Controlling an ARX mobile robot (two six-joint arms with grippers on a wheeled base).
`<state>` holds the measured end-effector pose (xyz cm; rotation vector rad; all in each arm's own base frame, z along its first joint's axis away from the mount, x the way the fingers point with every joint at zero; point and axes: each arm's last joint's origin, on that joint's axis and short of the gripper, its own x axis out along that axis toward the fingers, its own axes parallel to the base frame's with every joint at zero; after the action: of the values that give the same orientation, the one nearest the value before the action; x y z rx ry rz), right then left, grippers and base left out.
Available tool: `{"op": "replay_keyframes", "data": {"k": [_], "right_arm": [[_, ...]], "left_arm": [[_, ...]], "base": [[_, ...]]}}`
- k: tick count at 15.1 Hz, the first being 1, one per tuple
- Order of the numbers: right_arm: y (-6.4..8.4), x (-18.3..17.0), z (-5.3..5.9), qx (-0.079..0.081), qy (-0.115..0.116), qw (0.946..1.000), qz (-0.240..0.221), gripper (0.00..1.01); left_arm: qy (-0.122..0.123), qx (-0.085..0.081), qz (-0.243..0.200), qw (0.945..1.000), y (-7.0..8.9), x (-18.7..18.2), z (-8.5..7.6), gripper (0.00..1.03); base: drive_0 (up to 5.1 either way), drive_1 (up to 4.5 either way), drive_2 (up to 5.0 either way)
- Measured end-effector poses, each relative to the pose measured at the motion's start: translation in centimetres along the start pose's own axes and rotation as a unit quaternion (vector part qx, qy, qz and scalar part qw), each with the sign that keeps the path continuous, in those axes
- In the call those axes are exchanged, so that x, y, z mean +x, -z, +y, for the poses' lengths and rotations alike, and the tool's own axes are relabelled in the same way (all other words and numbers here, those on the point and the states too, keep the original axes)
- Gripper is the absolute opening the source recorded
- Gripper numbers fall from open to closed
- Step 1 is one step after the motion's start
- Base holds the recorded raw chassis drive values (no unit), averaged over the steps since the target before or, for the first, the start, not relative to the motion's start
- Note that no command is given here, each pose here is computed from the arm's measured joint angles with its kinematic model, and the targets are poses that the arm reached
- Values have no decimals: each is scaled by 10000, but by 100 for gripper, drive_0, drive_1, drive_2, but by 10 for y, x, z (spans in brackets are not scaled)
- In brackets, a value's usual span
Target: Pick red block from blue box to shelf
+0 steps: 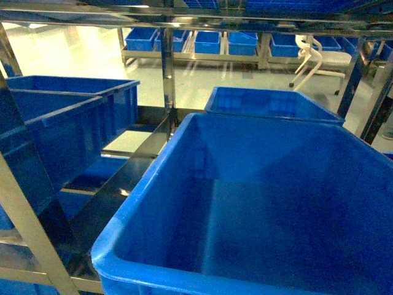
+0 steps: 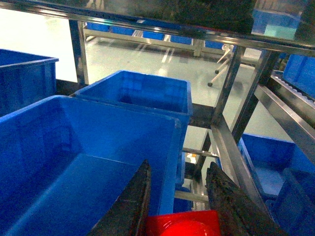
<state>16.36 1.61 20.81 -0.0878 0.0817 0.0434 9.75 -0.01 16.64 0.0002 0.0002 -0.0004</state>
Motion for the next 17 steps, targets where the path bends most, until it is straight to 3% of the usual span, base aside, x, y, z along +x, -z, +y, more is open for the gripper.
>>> {"op": "replay_keyframes", "data": {"k": [17], "right_arm": [[0, 0, 0, 0, 0, 10000, 0, 27]], "left_arm": [[0, 0, 0, 10000, 0, 0, 0, 98]], "base": [[0, 0, 0]]}}
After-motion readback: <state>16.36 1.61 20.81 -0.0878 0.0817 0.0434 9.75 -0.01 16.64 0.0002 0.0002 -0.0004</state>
